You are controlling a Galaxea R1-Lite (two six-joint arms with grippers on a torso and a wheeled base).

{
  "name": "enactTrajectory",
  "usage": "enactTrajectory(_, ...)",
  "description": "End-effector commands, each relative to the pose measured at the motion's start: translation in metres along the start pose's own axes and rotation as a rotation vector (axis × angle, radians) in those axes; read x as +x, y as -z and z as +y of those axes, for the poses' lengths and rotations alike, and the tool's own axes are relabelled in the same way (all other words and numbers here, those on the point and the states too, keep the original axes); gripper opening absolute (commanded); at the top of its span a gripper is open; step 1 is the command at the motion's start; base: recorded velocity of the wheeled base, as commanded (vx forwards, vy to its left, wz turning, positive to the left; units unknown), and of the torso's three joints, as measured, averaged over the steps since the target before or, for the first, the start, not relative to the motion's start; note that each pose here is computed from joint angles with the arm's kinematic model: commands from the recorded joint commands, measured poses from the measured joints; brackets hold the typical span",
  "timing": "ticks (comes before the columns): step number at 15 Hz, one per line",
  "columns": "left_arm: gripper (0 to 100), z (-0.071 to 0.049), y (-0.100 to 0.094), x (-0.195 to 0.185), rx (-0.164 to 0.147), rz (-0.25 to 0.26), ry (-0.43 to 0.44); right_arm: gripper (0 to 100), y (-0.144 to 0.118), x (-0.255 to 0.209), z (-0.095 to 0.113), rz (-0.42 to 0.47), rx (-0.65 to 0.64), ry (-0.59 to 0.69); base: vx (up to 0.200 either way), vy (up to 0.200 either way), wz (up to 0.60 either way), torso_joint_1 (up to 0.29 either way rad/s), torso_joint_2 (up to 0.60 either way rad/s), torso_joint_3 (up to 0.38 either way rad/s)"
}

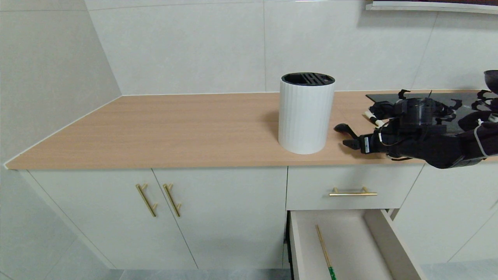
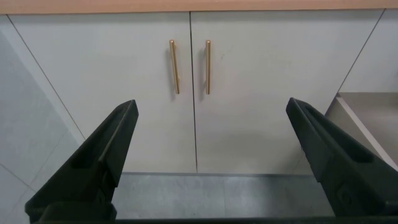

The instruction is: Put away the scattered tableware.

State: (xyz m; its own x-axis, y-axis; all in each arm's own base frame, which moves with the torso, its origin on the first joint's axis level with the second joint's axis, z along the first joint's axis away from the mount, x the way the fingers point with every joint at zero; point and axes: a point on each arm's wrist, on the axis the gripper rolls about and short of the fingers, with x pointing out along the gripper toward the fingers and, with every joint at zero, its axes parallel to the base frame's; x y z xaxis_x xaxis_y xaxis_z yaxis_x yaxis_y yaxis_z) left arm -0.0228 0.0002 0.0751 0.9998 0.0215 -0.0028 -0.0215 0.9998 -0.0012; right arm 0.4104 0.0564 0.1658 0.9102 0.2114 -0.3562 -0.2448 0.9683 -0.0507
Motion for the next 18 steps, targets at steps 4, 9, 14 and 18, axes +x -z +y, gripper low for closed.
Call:
enactTrajectory(4, 100, 0.000, 0.000, 0.000, 0.000, 0.000, -0.002, 100, 0.003, 0.004, 0.000, 0.031, 0.003, -0.003, 0.000, 0.000, 0.00, 0.000, 0.00, 0.000)
enactTrajectory(9, 100, 0.000, 0.000, 0.000, 0.000, 0.000, 0.000, 0, 0.004, 0.008, 0.000, 0.033, 0.003, -0.002, 0.000, 0.000, 0.00, 0.000, 0.00, 0.000)
enactTrajectory(14, 100, 0.000, 0.000, 0.000, 0.000, 0.000, -0.002, 0, 0.003, 0.007, -0.001, 0.030, 0.004, 0.000, 0.000, 0.000, 0.00, 0.000, 0.00, 0.000)
enactTrajectory(18, 100, 0.000, 0.000, 0.000, 0.000, 0.000, -0.002, 0, -0.010, -0.004, -0.001, -0.006, 0.010, 0.014, 0.000, 0.000, 0.00, 0.000, 0.00, 0.000)
